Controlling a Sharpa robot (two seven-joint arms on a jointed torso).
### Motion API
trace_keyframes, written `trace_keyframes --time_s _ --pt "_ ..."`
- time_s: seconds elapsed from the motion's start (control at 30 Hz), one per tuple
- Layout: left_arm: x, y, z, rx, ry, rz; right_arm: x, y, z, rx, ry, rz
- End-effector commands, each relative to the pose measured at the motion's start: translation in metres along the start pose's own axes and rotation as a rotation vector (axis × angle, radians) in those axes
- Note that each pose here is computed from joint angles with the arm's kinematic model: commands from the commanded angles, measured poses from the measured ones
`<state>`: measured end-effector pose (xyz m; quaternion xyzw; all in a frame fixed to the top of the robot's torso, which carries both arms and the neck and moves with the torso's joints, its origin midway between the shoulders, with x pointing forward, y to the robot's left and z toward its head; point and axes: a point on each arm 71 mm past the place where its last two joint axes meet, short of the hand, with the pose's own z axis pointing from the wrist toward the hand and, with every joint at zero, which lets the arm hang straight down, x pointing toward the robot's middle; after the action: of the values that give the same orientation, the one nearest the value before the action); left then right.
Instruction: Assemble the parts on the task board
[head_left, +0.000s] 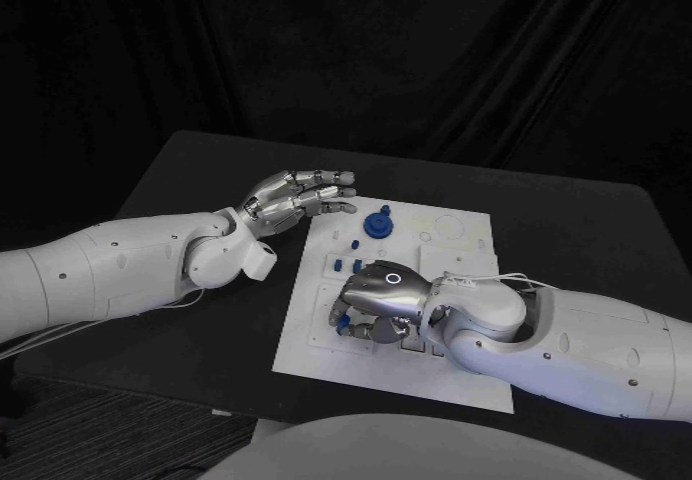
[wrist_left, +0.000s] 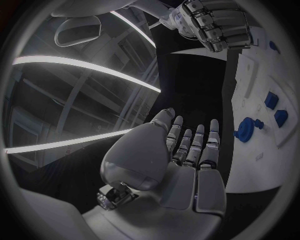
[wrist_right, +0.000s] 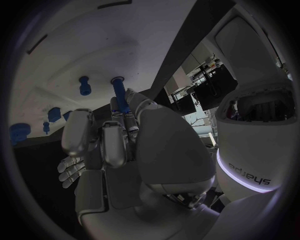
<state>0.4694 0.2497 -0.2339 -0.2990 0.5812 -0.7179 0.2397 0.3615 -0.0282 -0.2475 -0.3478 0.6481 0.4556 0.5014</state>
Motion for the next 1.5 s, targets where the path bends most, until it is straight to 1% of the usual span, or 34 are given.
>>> trace_keyframes --time_s 0.03,0.27,0.6,1.2,1.5 --pt "0.0016 -0.0003 0.0007 0.013 0.008 -0.017 0.0077 -0.0036 -0.0026 0.023 0.036 -0.005" --pt "0.0020 0.0002 0.0010 0.012 0.010 -0.019 0.0069 -0.0027 -0.0034 0.017 0.021 -0.023" --pt "0.0019 0.0006 0.0006 0.010 0.010 -0.019 0.0064 -0.0009 -0.0041 0.011 0.019 -0.050" --pt "0.0018 0.0014 0.0006 0.005 0.009 -0.019 0.0076 -0.0007 -0.0043 -0.001 0.034 -0.069" --pt "0.0015 0.0018 0.0006 0.003 0.008 -0.018 0.0058 -0.0023 -0.0057 -0.014 0.003 -0.045"
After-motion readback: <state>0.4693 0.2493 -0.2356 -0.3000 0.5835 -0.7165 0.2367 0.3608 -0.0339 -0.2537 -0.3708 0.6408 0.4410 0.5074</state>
